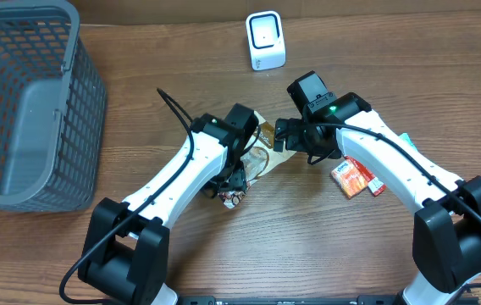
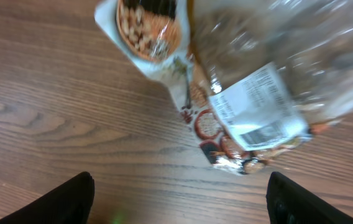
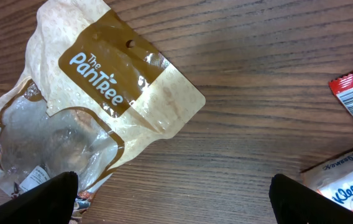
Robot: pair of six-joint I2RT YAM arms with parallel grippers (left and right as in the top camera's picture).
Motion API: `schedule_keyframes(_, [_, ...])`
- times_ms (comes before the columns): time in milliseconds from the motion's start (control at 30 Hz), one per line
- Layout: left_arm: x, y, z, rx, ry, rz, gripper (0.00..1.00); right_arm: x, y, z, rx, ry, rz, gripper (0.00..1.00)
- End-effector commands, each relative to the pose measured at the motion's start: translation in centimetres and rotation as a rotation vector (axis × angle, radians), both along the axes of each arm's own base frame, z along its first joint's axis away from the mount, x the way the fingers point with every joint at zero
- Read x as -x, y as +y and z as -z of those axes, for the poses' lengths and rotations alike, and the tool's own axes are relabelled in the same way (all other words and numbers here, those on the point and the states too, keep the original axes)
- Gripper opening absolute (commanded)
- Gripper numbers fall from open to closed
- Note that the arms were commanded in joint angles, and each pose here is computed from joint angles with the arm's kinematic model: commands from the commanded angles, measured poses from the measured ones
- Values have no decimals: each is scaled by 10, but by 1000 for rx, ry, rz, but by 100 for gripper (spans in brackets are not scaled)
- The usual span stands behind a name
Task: Scan the item barcode
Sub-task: 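Bring the left gripper to the PanTree bag's lower end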
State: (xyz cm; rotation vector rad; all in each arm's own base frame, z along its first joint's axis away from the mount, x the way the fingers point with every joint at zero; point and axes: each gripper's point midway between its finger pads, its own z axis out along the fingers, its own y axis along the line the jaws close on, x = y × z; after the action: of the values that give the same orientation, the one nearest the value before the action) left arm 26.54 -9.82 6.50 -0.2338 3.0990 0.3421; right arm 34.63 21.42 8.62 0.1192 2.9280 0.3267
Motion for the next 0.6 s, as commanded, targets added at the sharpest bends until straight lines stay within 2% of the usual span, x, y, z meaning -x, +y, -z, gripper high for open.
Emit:
schedule_keyframes(0, [1, 12, 11, -12, 4, -54, 79, 1, 1, 3, 3, 5, -21, 100])
schedule_keyframes(100, [-11, 12, 13, 57, -21, -106, 79, 1, 1, 3, 3, 5, -21, 100])
schedule_keyframes(200, [-22, 4, 16, 209, -18, -157, 79, 1, 1, 3, 2, 5, -21, 100])
schedule_keyframes(333, [-34, -17, 12, 428, -10, -109, 79, 2, 3, 3, -9, 11, -25, 100])
schedule_keyframes(467, [-36, -14, 13, 415, -21, -104, 81, -1, 21, -3, -98, -6, -83, 100])
schedule_keyframes(567, [-33, -13, 20, 395, -20, -110, 81, -5, 36, -10, -159, -51, -197, 92])
